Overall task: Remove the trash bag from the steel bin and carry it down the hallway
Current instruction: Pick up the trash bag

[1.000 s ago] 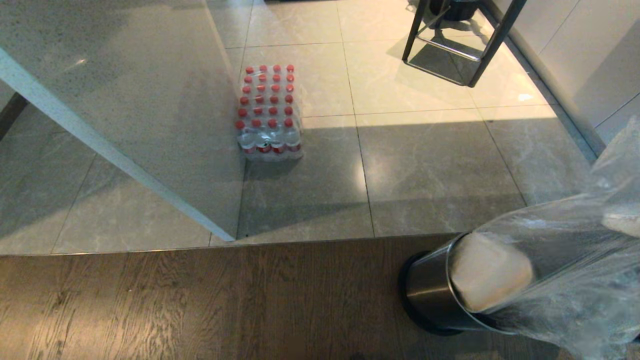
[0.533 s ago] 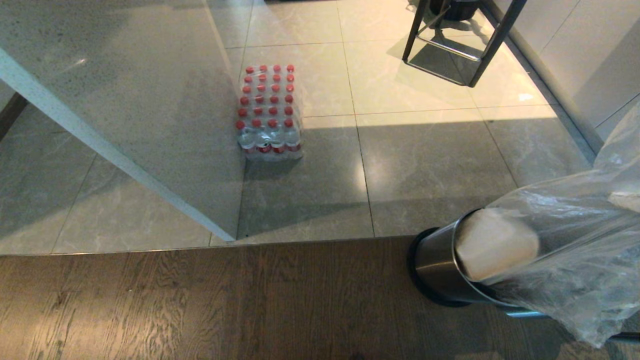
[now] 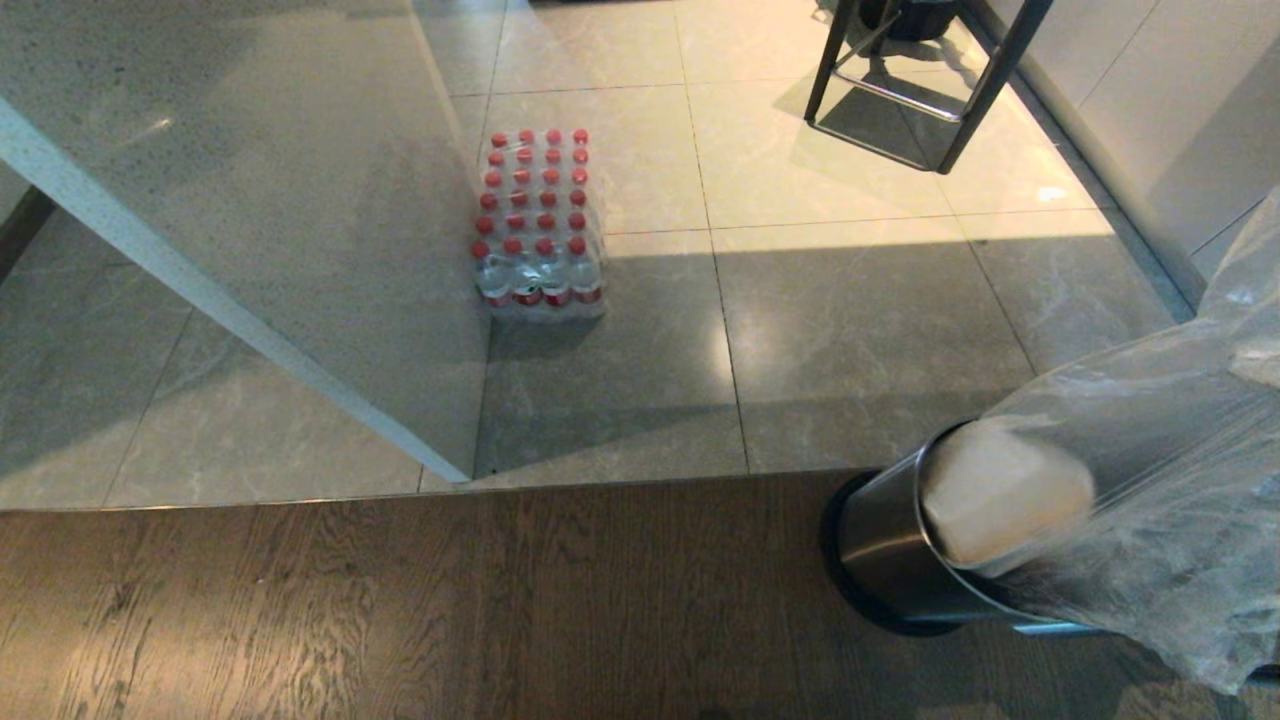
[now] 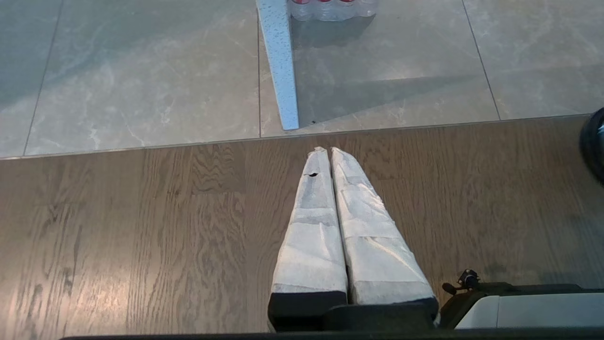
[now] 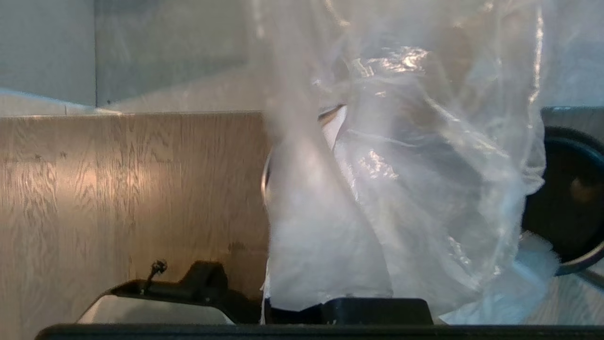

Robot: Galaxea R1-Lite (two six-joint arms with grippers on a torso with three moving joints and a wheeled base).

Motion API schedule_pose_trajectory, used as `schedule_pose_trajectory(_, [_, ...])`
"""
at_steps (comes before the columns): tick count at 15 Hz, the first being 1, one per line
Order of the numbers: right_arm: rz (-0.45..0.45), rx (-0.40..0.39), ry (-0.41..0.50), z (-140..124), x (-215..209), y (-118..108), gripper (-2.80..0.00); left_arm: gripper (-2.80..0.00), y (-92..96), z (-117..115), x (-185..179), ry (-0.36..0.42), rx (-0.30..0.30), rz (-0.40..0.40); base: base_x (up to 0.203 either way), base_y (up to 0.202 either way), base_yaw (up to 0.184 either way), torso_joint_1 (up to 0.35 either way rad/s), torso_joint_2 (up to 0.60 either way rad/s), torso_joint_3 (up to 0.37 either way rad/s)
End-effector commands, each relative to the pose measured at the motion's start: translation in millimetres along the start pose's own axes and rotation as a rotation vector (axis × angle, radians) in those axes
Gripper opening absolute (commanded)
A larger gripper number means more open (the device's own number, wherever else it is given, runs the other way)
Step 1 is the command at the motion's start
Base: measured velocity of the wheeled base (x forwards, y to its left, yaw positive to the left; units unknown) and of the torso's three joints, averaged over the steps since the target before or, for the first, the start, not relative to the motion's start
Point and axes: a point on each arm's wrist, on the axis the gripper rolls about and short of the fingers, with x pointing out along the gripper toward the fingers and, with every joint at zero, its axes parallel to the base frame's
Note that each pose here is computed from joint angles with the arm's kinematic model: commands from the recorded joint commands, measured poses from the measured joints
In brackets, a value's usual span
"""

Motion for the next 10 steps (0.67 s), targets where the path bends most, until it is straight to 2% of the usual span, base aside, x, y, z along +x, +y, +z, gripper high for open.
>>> schedule_pose_trajectory(1, [0.007, -0.028, -0.103, 22.0, -10.6, 2.0, -2.80, -2.80, 0.0, 0.0, 0.0, 0.000, 0.000, 0.000, 0.000, 0.000, 0.000, 0.000, 0.00, 0.000])
schedule_pose_trajectory(3, [0.009, -0.050, -0.169, 33.4, -23.0, 4.0, -2.80, -2.80, 0.0, 0.0, 0.0, 0.000, 0.000, 0.000, 0.000, 0.000, 0.000, 0.000, 0.00, 0.000])
schedule_pose_trajectory(6, [0.009, -0.044, -0.082, 7.6, -17.7, 2.7, -2.80, -2.80, 0.0, 0.0, 0.0, 0.000, 0.000, 0.000, 0.000, 0.000, 0.000, 0.000, 0.00, 0.000])
schedule_pose_trajectory(7, [0.012, -0.044, -0.091, 12.7, -17.3, 2.8, -2.80, -2.80, 0.0, 0.0, 0.0, 0.000, 0.000, 0.000, 0.000, 0.000, 0.000, 0.000, 0.00, 0.000])
schedule_pose_trajectory(9, [0.017, -0.058, -0.170, 34.3, -27.1, 4.7, -2.80, -2.80, 0.0, 0.0, 0.0, 0.000, 0.000, 0.000, 0.000, 0.000, 0.000, 0.000, 0.00, 0.000])
schedule_pose_trajectory(10, [0.018, -0.060, -0.177, 33.0, -30.3, 5.2, -2.80, -2.80, 0.0, 0.0, 0.0, 0.000, 0.000, 0.000, 0.000, 0.000, 0.000, 0.000, 0.00, 0.000])
